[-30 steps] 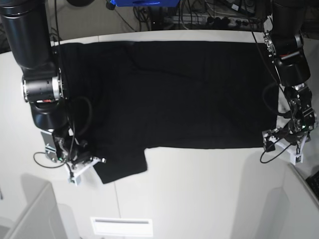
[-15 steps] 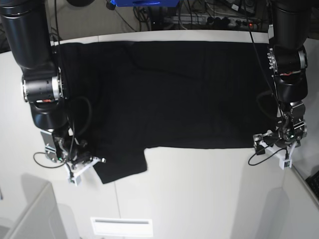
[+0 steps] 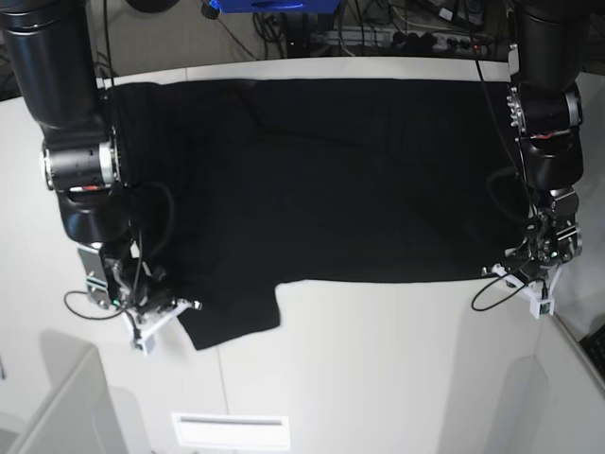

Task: Fold the T-shirt properly
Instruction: 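Grasp the opposite shirt edge with both grippers, then lift the grasped edge and fold it over onto the shirt's other half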

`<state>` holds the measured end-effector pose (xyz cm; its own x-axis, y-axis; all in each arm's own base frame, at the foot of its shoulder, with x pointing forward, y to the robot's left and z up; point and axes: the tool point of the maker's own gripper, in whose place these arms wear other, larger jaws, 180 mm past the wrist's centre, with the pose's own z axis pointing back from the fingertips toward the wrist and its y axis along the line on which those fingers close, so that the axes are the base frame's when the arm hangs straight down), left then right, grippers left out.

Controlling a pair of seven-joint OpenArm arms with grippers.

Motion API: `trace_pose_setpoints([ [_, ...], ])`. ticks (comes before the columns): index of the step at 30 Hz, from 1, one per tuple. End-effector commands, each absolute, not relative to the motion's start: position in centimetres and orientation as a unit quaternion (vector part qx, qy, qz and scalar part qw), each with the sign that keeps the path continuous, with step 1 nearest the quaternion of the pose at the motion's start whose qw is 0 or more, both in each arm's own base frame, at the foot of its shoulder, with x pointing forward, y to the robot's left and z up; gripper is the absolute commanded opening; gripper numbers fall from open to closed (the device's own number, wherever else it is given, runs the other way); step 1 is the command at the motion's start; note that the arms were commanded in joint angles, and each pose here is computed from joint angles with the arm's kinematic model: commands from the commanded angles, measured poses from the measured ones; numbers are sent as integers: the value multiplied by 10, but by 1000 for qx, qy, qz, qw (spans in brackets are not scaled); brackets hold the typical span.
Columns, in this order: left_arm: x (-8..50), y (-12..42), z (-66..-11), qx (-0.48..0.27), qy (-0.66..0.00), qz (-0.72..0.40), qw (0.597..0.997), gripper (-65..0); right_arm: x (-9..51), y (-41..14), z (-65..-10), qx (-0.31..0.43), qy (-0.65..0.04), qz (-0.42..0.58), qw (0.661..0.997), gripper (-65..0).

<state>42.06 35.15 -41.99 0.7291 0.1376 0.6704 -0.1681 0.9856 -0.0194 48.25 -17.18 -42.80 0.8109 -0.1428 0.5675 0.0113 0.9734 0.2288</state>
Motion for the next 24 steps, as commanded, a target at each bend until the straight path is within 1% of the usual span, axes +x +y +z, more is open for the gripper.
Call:
trace_pose_setpoints([
  [1, 429, 353, -406, 25, -368, 71, 927, -650, 506, -177, -398, 110, -348, -37, 930, -650],
  [6, 433, 339, -394, 24, -394, 48, 917, -650, 511, -179, -380, 108, -383, -17, 917, -650],
  [13, 421, 328, -383, 33, -421, 15, 906, -650, 498, -192, -389, 99, -381, -16, 919, -650],
  [15, 417, 333, -376, 32, -437, 31, 898, -650, 494, -200, -390, 92, -384, -13, 919, -650],
  [18, 410, 340, -364, 18, -465, 71, 882, -650, 488, -196, -388, 94, -395, 0, 914, -650],
  [21, 401, 333, -362, 4, -473, 70, 878, -650, 478, -195, -387, 92, -390, 14, 916, -650],
  [24, 397, 328, -355, -14, -488, 77, 869, -650, 475, -197, -378, 104, -403, -1, 909, -650],
])
